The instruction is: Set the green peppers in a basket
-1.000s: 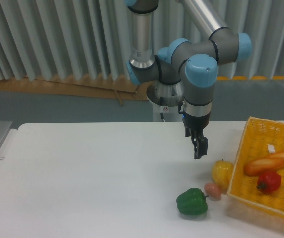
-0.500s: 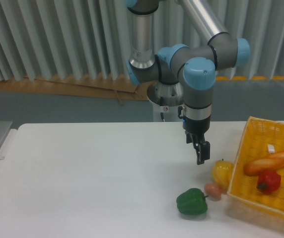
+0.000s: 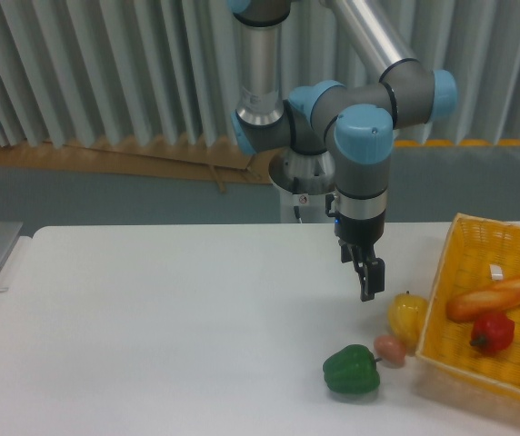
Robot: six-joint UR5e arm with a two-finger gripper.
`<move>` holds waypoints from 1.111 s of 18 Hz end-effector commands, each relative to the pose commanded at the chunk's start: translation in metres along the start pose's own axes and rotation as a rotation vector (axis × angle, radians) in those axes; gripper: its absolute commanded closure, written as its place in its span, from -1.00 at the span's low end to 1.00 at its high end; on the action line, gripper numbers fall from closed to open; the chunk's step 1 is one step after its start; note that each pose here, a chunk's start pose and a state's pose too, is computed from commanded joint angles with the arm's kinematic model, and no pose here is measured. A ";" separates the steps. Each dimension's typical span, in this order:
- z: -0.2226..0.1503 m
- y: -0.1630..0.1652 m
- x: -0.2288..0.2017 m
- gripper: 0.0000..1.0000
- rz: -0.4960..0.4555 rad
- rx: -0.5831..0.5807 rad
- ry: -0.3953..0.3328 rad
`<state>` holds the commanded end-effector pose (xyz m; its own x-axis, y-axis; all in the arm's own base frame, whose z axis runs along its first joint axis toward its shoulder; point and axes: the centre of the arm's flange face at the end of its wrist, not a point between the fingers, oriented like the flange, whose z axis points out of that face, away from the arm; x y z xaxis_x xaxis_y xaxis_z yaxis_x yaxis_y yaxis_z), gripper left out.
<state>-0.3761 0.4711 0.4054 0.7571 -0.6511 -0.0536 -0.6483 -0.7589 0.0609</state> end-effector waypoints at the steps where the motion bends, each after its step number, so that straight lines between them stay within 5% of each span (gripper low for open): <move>1: 0.001 0.000 0.000 -1.00 0.003 -0.014 0.002; 20: 0.004 -0.005 -0.001 -1.00 0.008 -0.012 0.001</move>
<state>-0.3740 0.4760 0.4009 0.7522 -0.6569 -0.0520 -0.6531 -0.7537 0.0731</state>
